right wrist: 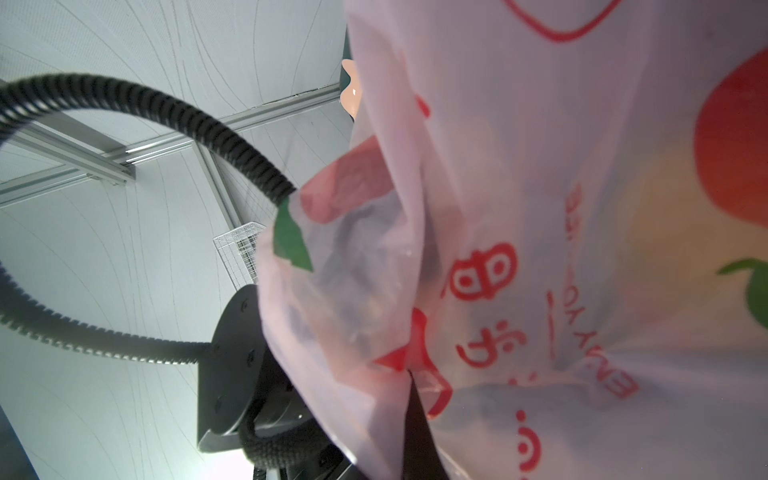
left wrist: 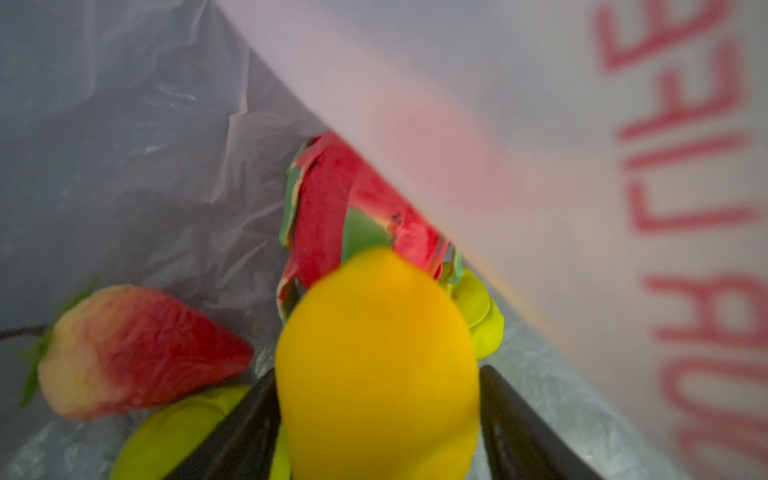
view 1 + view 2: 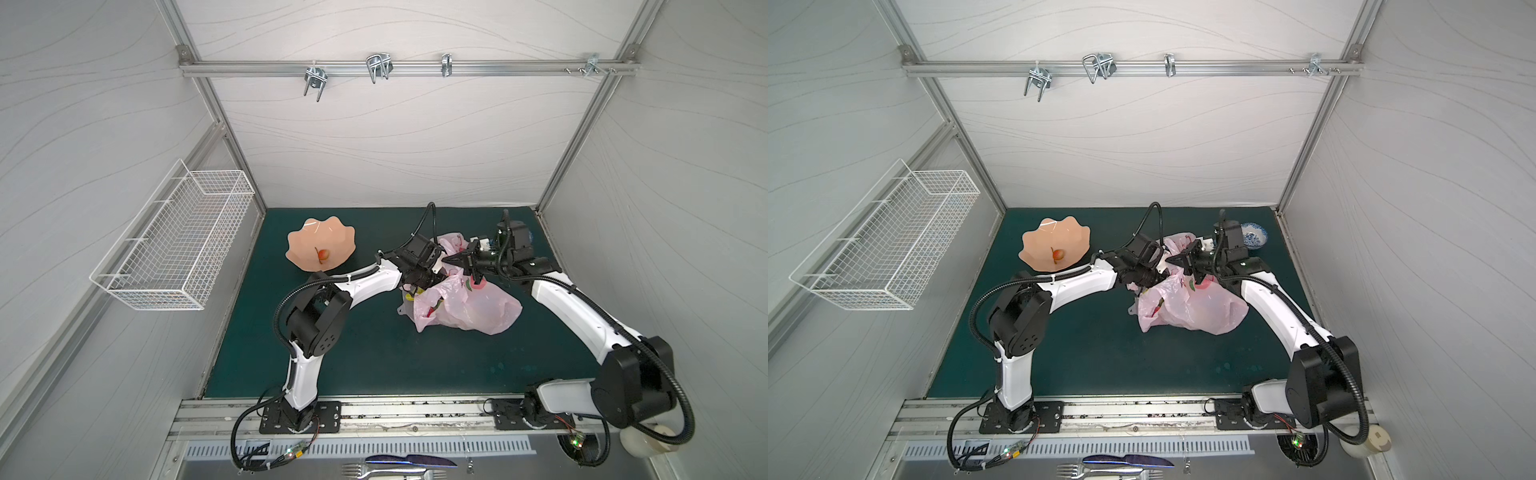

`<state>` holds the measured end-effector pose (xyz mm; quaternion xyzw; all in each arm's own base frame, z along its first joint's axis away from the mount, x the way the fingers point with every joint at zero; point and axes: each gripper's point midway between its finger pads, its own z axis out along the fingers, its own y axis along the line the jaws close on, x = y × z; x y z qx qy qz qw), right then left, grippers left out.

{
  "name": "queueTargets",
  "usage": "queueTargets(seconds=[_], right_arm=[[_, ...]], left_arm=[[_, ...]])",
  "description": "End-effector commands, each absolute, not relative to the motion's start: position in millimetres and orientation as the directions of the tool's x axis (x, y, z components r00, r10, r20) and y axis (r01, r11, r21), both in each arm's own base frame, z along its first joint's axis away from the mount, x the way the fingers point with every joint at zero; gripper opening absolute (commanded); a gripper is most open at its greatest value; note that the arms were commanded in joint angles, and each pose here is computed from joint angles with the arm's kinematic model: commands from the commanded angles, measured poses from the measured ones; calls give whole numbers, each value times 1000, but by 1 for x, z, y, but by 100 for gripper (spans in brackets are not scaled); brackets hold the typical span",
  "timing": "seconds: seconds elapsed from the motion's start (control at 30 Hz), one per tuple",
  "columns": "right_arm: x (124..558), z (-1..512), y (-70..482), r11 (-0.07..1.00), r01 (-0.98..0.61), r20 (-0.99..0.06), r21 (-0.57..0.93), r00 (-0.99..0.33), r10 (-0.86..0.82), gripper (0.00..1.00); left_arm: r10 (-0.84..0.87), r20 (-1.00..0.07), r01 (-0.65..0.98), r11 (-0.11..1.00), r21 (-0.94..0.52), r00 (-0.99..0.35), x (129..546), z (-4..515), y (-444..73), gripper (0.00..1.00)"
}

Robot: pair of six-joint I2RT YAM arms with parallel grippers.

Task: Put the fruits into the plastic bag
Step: 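Lower the yellow lemon into the bag held open by the right gripper, then open the left gripper to release the lemon inside the bag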

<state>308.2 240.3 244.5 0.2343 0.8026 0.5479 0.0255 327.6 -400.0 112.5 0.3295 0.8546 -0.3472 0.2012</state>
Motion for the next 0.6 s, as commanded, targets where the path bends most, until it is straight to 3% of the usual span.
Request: queueTargets(seconds=[0.0, 0.07, 0.57], right_arm=[[312, 253, 242, 268, 340, 218, 901, -891, 398, 0], [312, 253, 242, 269, 341, 218, 901, -891, 398, 0], [312, 254, 240, 268, 341, 217, 901, -890, 402, 0]], left_arm=[[383, -634, 726, 509, -463, -672, 336, 139, -415, 91], [377, -639, 726, 512, -459, -670, 338, 143, -413, 97], [333, -648, 692, 576, -435, -685, 350, 160, -392, 98]])
